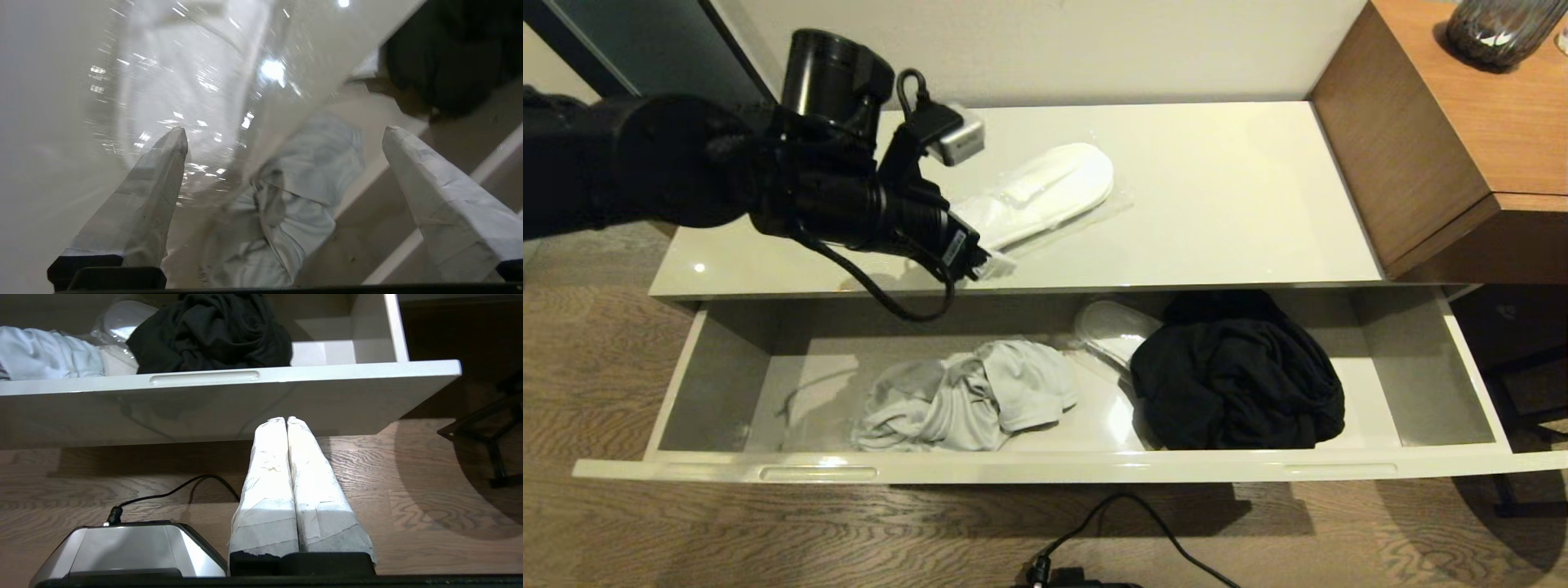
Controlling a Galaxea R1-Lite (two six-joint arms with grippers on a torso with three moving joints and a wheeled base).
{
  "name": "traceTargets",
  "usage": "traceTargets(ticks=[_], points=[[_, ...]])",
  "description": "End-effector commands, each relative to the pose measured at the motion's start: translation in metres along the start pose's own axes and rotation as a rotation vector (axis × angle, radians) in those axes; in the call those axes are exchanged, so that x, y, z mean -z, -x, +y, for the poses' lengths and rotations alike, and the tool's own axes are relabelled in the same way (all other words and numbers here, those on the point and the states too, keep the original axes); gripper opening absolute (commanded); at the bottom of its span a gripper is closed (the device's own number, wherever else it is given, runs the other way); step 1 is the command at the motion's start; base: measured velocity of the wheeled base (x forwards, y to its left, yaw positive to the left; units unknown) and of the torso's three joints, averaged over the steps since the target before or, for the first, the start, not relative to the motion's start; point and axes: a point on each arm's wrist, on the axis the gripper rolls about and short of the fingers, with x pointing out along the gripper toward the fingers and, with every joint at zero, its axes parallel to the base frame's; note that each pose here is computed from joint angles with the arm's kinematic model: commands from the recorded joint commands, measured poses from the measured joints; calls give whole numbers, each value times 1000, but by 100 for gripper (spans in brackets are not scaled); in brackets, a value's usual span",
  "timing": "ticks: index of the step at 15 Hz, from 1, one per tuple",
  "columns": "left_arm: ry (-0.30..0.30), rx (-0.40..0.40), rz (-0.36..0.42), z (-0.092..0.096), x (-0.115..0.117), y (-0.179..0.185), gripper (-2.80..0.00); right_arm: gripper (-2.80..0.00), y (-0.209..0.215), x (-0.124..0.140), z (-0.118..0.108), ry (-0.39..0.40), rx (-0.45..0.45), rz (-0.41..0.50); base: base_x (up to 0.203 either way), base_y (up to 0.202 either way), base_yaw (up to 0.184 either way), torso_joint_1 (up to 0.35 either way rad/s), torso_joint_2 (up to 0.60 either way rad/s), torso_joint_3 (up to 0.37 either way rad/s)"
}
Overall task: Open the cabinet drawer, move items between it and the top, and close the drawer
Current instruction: Pick up the disposable slippers on the table
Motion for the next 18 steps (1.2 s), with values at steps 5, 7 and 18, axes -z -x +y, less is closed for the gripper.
traceTargets(ticks=[5, 7, 18], points=[[10, -63, -20, 14, -2, -29, 0, -280, 0, 1, 0, 1, 0, 6, 0, 0, 0, 0, 0, 0], [7, -77, -21, 21, 1, -52, 0, -280, 0, 1, 0, 1, 0, 6, 0, 0, 0, 0, 0, 0], [-62, -86, -23, 21, 20, -105, 0, -280, 0, 1, 0, 4, 0, 4, 0, 0, 0, 0, 0, 0]])
